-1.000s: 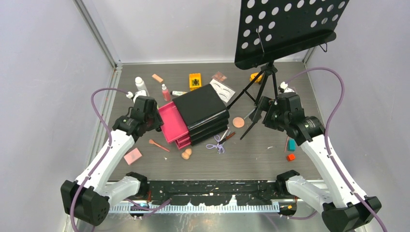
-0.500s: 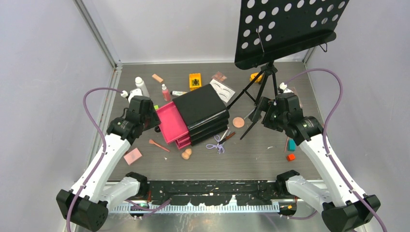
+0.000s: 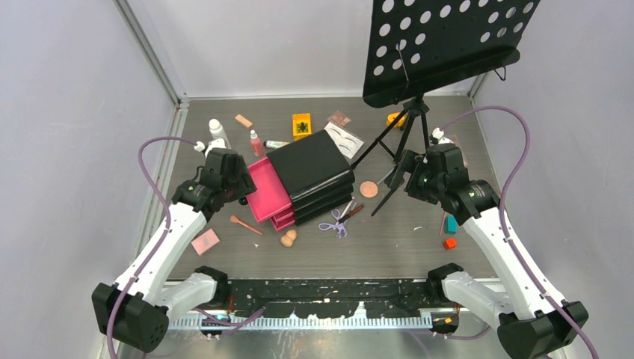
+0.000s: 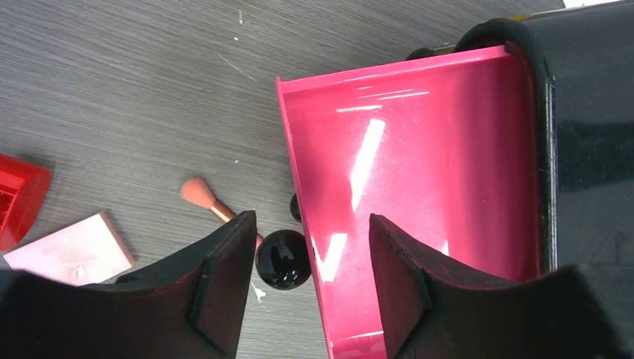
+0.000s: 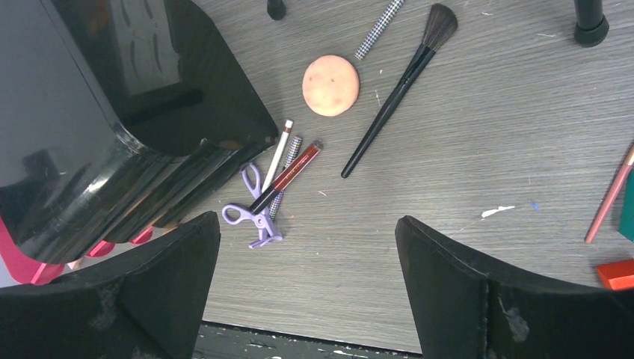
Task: Organize the makeup
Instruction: Open the drawer in the storage box.
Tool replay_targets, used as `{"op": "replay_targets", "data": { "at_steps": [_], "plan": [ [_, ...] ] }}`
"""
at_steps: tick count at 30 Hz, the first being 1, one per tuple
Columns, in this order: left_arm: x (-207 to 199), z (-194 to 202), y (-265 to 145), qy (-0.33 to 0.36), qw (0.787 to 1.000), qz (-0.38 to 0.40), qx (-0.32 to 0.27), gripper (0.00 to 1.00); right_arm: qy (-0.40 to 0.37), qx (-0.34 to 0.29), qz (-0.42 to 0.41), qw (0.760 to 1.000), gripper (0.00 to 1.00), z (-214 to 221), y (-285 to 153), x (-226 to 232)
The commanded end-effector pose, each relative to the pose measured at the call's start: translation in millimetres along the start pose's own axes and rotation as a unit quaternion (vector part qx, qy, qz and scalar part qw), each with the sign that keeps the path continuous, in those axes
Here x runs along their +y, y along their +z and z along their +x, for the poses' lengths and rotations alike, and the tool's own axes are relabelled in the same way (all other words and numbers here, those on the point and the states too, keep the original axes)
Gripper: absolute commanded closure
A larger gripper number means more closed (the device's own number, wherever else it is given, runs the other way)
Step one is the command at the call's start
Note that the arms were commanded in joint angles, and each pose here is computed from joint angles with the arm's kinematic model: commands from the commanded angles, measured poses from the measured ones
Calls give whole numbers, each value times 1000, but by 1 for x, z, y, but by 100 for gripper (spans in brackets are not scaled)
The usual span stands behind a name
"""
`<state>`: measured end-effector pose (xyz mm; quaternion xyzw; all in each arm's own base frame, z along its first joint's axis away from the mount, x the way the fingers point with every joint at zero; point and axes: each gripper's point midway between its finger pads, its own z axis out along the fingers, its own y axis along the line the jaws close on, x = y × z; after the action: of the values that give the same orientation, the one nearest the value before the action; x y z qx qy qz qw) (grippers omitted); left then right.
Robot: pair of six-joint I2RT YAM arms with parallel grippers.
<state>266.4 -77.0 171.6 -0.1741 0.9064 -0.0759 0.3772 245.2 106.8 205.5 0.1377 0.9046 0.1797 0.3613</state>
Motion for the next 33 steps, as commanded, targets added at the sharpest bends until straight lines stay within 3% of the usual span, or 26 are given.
{"op": "replay_targets", "data": {
  "at_steps": [1,18,27,33],
  "plan": [
    [-8,-1,7,-2,1000,13,-2,46,0,-17,-15,1000,8,-8,-4,7],
    [9,-4,3,8,1000,-21,-22,80,2,-14,-12,1000,9,-6,0,6],
    [18,-2,3,14,999,-42,-19,92,3,-15,-13,1000,9,-6,-1,7],
    [27,-6,-5,17,998,-58,-31,94,3,-9,-19,1000,9,-5,1,9]
  ]
}}
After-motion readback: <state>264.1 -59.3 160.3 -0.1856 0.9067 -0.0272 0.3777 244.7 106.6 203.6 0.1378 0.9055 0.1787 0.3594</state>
